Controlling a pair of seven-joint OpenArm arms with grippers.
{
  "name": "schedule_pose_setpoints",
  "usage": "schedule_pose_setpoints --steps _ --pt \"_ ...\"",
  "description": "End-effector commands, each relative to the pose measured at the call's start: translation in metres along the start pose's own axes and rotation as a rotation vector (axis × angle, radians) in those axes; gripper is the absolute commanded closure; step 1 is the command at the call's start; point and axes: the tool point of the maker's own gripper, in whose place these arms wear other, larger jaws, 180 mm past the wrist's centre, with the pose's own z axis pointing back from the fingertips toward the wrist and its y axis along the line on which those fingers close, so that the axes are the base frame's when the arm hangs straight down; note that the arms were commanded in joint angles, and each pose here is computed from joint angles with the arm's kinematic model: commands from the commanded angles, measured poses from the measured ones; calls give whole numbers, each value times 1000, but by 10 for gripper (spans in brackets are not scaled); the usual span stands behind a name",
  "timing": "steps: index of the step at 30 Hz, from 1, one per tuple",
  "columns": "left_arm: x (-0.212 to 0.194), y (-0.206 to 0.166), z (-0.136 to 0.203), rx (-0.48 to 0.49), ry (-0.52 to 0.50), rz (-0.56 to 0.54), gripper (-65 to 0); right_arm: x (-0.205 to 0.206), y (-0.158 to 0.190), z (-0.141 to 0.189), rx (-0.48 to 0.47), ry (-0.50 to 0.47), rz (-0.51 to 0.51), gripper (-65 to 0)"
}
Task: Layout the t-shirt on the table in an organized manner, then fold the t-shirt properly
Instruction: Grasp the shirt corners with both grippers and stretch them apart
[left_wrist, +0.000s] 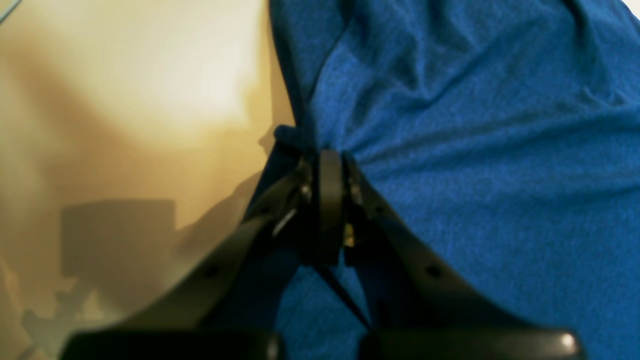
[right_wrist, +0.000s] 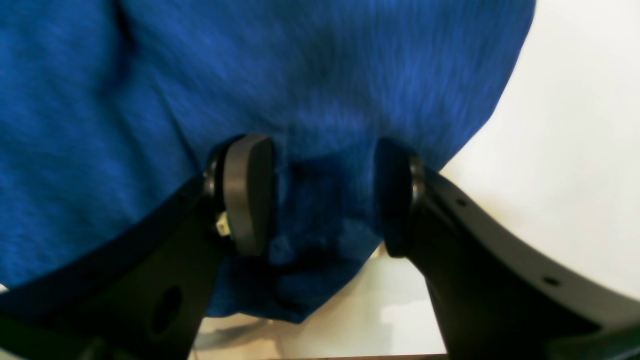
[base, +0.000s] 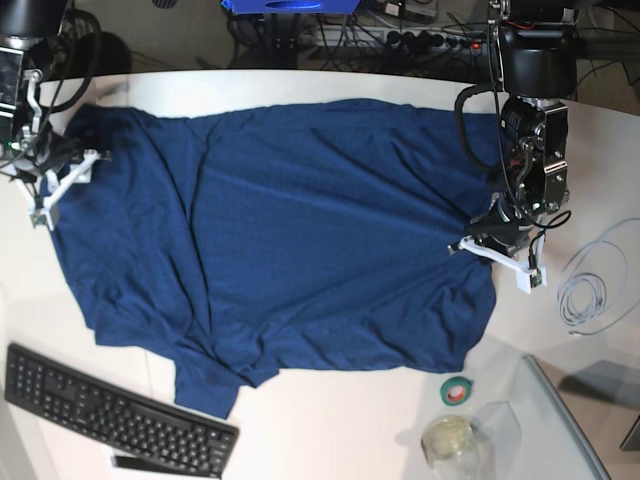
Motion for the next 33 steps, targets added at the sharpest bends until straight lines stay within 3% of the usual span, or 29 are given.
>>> schedule_pose_setpoints --steps 1,4,8,10,13,17,19,23,29,33 --pt "24 -1 2 -2 -62 -9 0 19 -7 8 -18 -56 12 -314" --pt "27 -2 2 -4 -68 -7 -26 26 -8 17 -28 -91 25 -314" --pt "46 5 12 6 -125 15 -313 41 -4 38 -39 -162 63 -320" --pt "61 18 23 28 -175 57 -421 46 -2 46 -40 -189 78 -321" --pt "74 43 41 70 -187 113 -499 43 0 52 -44 -199 82 -321" --pt "63 83 73 141 -147 212 -500 31 -32 61 -111 -215 -86 -336" --pt "41 95 87 165 -118 233 -505 22 -47 65 -130 -220 -154 -405" --pt "-14 93 103 73 -38 118 -505 7 -38 62 31 -246 -160 -560" --pt "-76 90 119 19 60 104 -505 -13 -41 37 104 -205 -273 -563" --pt "-94 82 122 4 93 116 -505 -17 -31 26 156 -188 -275 -563"
